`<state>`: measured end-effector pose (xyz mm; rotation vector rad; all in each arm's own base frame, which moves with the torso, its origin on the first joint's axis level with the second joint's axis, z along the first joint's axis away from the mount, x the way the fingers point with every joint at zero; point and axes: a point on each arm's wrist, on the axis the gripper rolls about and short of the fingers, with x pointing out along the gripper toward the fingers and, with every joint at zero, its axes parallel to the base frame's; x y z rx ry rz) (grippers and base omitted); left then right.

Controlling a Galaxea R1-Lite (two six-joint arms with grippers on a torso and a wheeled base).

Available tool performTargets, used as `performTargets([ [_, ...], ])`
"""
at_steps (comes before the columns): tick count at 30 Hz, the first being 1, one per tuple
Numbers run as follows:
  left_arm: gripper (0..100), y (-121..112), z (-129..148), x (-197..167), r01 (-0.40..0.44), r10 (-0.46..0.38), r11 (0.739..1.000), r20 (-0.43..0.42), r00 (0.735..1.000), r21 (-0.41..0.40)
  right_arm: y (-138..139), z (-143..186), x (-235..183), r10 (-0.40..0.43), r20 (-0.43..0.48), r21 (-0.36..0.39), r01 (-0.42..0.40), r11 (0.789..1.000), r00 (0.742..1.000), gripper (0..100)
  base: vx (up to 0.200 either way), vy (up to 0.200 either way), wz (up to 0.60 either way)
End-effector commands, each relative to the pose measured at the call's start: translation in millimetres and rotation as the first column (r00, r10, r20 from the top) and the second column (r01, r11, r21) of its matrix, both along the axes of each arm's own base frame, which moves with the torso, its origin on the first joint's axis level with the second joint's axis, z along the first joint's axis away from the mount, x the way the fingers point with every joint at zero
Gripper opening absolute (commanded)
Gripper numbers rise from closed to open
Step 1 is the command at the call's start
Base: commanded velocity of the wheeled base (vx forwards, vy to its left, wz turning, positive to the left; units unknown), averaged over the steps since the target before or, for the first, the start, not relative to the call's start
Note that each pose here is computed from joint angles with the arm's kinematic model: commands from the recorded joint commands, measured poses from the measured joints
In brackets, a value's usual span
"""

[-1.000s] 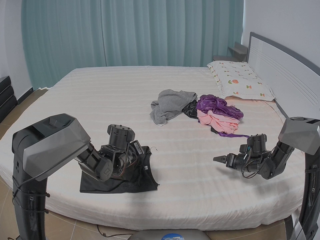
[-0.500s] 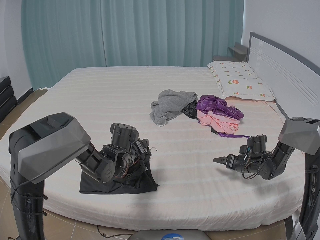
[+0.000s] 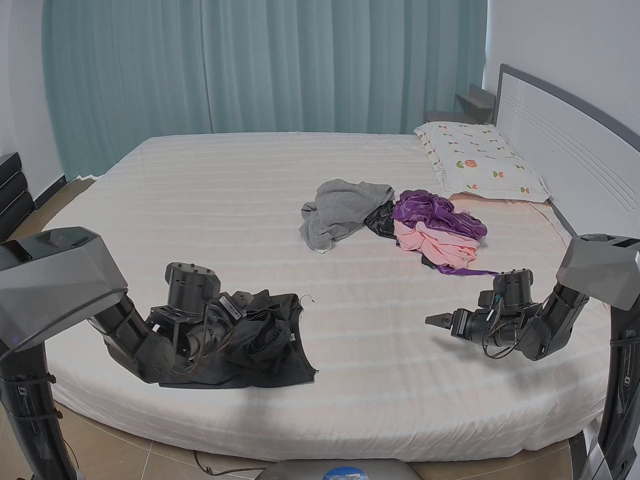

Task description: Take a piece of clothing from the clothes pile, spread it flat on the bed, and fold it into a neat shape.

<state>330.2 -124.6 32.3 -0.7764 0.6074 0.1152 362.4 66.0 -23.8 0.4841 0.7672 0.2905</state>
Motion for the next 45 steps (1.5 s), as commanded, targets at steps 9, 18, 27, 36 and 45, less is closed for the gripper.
performTargets([
  [9, 100, 60, -7, -2, -0.054, 0.03, 0.964, -0.096, 0.995, -0.262, 24, 14, -10, 0.033, 0.025, -0.012, -0.033, 0.999, 0.999, 100, 0.0, 0.2, 0.0],
  [18, 100, 60, -22, 1, -0.07, 0.035, 0.964, -0.137, 0.99, -0.256, 69, 29, -33, 0.058, 0.03, -0.001, -0.058, 0.998, 0.998, 100, 0.0, 0.2, 0.0],
  [27, 100, 61, -22, 1, -0.07, 0.035, 0.964, -0.135, 0.99, -0.258, 106, 26, -45, 0.127, 0.041, -0.027, -0.126, 0.992, 0.991, 100, 0.0, 0.2, 0.0],
  [36, 100, 59, -23, 1, -0.066, 0.031, 0.965, -0.136, 0.99, -0.255, 125, 27, -44, 0.153, 0.056, -0.036, -0.151, 0.988, 0.987, 100, 0.0, 0.2, 0.0],
  [45, 100, 58, -28, 1, -0.066, 0.032, 0.97, -0.145, 0.989, -0.236, 124, 4, -30, 0.04, -0.044, -0.19, -0.047, 0.981, 0.998, 100, 0.0, 0.156, 0.0],
])
